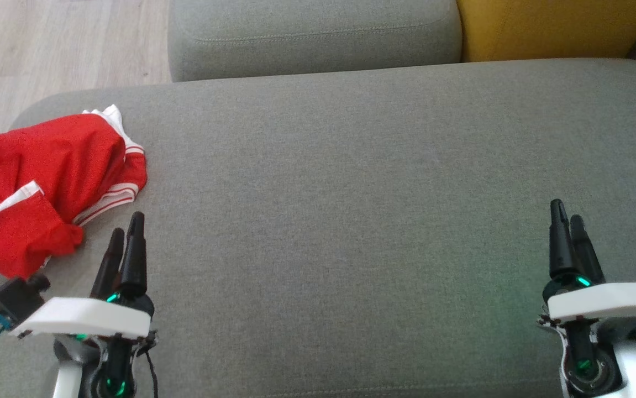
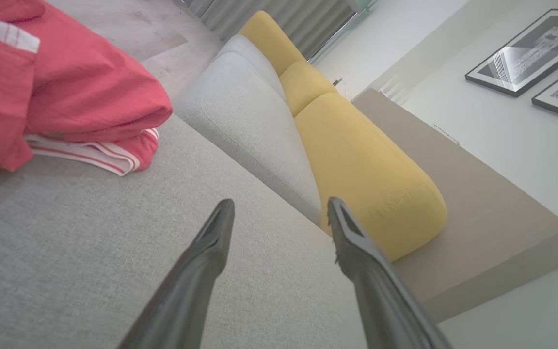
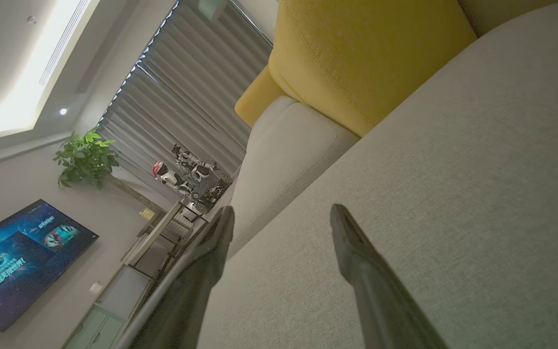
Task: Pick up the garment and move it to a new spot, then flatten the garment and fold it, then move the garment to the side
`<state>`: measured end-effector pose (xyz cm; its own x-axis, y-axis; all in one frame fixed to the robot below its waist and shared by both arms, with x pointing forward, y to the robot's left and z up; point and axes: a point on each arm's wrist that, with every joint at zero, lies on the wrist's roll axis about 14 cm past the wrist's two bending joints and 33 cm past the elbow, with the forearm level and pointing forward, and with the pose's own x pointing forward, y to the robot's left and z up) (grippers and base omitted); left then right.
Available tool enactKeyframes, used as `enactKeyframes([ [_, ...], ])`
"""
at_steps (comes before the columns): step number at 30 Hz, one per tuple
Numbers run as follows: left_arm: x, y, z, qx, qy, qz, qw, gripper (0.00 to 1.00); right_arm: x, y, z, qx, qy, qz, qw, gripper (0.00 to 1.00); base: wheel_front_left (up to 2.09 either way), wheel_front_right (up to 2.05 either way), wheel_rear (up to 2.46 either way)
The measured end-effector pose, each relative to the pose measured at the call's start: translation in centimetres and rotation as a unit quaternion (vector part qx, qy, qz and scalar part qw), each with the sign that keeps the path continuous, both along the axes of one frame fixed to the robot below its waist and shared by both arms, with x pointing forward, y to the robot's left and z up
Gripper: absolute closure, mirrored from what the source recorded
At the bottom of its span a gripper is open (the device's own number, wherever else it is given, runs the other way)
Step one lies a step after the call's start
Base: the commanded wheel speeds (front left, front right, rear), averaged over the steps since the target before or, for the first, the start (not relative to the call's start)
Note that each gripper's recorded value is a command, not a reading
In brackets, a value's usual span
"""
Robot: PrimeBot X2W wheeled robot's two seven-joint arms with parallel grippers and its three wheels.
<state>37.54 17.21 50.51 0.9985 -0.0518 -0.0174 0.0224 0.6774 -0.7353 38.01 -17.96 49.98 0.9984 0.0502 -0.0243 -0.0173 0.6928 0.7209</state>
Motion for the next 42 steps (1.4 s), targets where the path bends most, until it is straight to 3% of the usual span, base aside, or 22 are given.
enactKeyframes([
  [20, -0.1, 0.0, 0.6, 0.158, -0.011, -0.001, 0.987, 0.0, 0.0, 1.2, 0.6, -0.141, -0.026, 0.021, 0.989, 0.0, 0.0, 0.0, 0.0],
  [42, -0.6, 0.1, 0.5, 0.31, -0.03, 0.003, 0.95, 0.0, 0.0, 2.3, 1.2, -0.285, -0.057, 0.041, 0.956, 0.0, 0.0, 0.0, 0.0],
])
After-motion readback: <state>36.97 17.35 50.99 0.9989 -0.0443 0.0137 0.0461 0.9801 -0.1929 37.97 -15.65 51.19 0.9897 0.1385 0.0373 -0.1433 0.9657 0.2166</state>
